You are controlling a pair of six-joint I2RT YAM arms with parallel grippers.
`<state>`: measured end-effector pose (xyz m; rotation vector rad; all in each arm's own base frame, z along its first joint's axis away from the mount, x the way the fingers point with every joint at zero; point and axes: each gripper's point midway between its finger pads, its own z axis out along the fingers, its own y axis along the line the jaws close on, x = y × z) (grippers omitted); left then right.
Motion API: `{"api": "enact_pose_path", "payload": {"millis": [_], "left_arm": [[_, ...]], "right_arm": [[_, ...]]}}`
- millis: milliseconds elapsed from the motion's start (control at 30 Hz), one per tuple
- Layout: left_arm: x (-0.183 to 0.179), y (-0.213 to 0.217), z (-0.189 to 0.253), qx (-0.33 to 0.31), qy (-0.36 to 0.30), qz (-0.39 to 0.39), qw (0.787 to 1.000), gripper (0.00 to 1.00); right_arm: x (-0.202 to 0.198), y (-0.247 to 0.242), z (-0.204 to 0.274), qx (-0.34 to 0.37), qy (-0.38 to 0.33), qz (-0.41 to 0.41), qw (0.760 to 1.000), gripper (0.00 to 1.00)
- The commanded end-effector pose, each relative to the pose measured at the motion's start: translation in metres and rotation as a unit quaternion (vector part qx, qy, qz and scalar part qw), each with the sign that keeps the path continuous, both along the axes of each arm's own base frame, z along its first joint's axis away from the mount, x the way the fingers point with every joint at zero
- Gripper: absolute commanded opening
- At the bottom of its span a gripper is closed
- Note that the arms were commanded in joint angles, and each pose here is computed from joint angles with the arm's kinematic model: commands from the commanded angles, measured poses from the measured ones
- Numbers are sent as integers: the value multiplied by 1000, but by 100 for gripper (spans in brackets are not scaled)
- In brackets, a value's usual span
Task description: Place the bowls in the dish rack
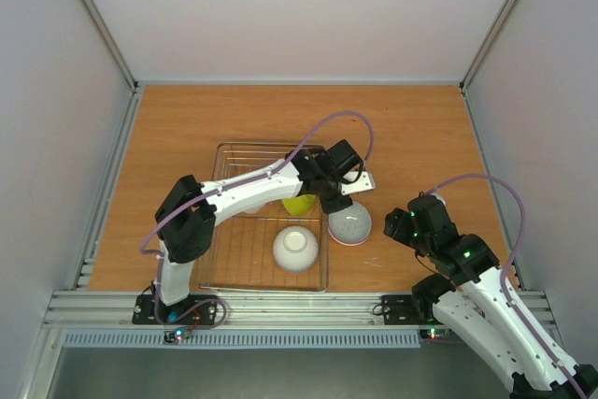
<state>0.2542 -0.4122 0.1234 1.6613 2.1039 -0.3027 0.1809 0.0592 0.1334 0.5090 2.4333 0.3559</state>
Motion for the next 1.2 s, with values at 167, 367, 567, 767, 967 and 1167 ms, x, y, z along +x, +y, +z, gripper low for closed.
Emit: {"api": "enact_pose_path", "payload": {"millis": [167,367,567,767,967,1167], "left_arm": [[6,-7,-16,25,-4,-6,1000,47],[5,-6,-24,37,1,-10,999,47],[5,-6,-27,41,2,-9,999,34],[4,-3,-33,56,5,-10,998,33],[3,-3,-37,69,2,-15,998,39],[4,-2,-41,87,-6,-17,996,34]], "right_arm": [[2,5,2,8,-11,16,1000,77],[3,6,1,7,-9,19,1000,78],[3,7,1,8,-8,22,1000,78],[2,7,3,11,-11,21,1000,79],[1,7,5,14,-15,23,1000,80],[1,7,9,18,-25,22,999,80]]}}
